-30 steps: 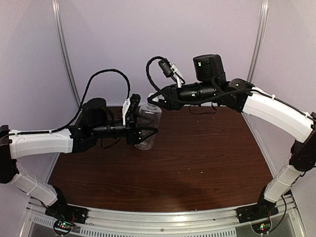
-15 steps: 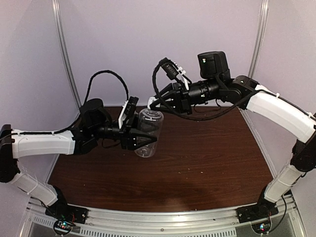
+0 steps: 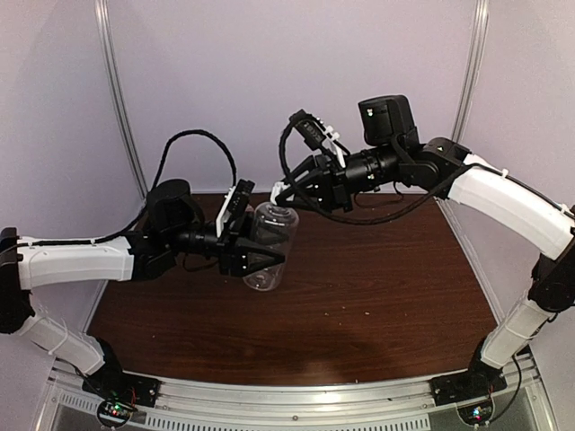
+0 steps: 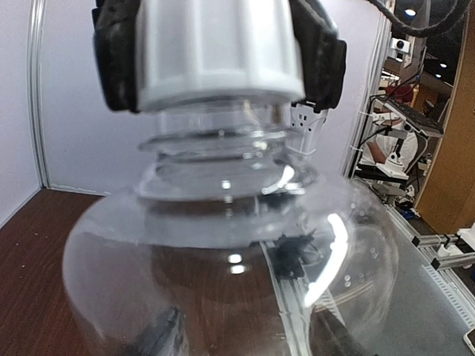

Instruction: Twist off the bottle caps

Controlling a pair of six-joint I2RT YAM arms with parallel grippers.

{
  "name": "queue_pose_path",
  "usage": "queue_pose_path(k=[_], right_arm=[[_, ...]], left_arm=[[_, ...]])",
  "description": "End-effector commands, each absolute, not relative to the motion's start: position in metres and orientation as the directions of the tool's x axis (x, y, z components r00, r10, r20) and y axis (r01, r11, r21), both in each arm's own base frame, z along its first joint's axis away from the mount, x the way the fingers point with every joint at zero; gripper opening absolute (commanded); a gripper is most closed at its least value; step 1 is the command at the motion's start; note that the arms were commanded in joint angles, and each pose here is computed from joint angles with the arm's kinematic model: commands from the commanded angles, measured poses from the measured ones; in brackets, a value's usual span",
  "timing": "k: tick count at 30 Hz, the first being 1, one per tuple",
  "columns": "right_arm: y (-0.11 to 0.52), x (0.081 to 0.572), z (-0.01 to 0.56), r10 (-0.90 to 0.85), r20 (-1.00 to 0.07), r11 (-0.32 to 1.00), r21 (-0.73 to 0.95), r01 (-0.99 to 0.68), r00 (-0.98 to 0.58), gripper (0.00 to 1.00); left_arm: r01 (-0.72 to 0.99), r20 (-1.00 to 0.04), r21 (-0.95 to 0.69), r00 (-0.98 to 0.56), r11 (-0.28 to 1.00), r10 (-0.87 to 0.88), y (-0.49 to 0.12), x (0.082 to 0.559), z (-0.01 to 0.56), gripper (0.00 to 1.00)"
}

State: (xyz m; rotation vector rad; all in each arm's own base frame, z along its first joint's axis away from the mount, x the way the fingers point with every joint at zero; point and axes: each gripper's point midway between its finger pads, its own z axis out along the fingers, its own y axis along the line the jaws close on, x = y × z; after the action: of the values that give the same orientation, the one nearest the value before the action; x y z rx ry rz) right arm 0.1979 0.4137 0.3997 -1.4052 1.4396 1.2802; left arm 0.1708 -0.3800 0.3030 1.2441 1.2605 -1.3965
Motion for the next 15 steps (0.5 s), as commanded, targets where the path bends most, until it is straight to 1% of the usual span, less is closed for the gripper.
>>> queue_pose_path(k=[1, 5, 7, 9, 10, 14, 15], right_arm=[[0.408, 0.219, 0.396, -0.250, -0.944, 0.030, 0.216, -0.976, -0.216, 0.40], [0.407, 0.230, 0.410, -0.160, -0.937, 0.118, 0.296, -0.948, -0.312, 0.72], [0.406, 0.236, 0.413, -0.109, -0.933, 0.166, 0.322, -0.932, -0.342, 0.84], [0.405, 0.242, 0.416, -0.063, -0.930, 0.222, 0.341, -0.913, -0.363, 0.91], [0.405, 0.244, 0.417, -0.045, -0.928, 0.242, 0.350, -0.905, -0.370, 0.93], [0.405, 0.255, 0.415, 0.008, -0.920, 0.351, 0.369, -0.861, -0.391, 0.97], [0.407, 0.254, 0.416, 0.014, -0.921, 0.355, 0.368, -0.860, -0.389, 0.97]], left_arm=[[0.999, -0.999, -0.040, -0.041, -0.025, -0.020, -0.376, 0.185, 0.329, 0.31], [0.992, -0.999, -0.036, -0.037, 0.119, 0.007, -0.372, 0.207, 0.326, 0.31], [0.987, -0.999, -0.028, -0.030, 0.159, 0.011, -0.369, 0.212, 0.326, 0.31], [0.982, -1.000, -0.024, -0.027, 0.186, 0.015, -0.367, 0.216, 0.326, 0.31], [0.981, -1.000, -0.023, -0.027, 0.194, 0.015, -0.366, 0.217, 0.326, 0.31], [0.975, -0.999, -0.035, -0.042, 0.218, 0.031, -0.367, 0.222, 0.322, 0.31], [0.975, -0.998, -0.036, -0.045, 0.220, 0.034, -0.368, 0.223, 0.321, 0.31]])
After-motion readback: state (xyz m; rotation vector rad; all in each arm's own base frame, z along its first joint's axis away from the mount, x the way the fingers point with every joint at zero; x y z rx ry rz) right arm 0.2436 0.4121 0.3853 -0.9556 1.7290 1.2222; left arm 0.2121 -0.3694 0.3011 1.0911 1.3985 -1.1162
